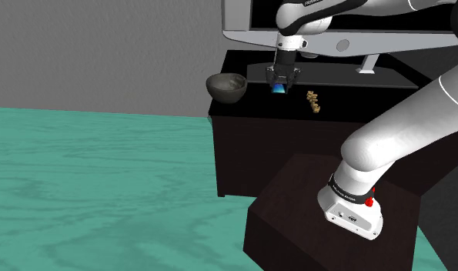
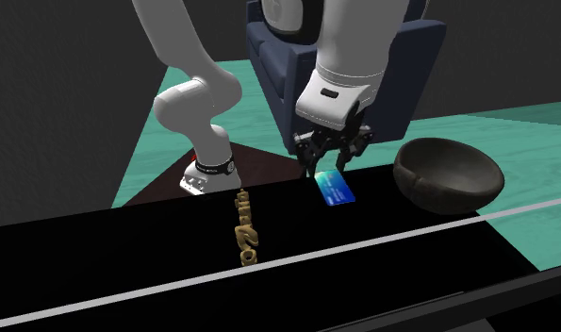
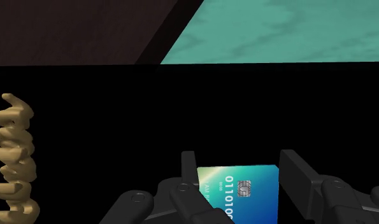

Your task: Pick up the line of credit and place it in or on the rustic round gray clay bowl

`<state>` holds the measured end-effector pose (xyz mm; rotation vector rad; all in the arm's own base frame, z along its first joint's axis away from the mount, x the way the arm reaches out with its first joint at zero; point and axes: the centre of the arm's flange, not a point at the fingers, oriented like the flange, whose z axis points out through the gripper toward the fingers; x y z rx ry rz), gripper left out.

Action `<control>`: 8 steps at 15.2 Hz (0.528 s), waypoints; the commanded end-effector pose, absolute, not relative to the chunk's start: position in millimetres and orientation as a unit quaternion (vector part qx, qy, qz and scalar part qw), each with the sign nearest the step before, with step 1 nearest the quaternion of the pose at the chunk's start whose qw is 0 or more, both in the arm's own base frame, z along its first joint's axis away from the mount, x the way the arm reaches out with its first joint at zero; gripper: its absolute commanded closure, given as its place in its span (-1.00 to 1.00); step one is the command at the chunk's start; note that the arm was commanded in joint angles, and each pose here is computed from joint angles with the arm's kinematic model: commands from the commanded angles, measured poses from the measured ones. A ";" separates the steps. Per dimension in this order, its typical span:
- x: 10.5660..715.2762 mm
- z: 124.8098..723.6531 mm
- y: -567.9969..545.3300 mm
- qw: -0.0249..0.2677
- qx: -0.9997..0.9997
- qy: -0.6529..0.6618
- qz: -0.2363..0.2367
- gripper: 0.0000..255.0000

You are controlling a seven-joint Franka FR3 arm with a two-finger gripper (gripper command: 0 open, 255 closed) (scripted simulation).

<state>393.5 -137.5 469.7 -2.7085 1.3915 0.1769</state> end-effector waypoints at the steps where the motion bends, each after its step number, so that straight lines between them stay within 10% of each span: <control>1: 393.6 480.1 -136.8 0.046 -0.887 0.456 0.058 1.00; 8: 393.6 517.1 -136.8 0.046 -0.887 0.456 0.058 1.00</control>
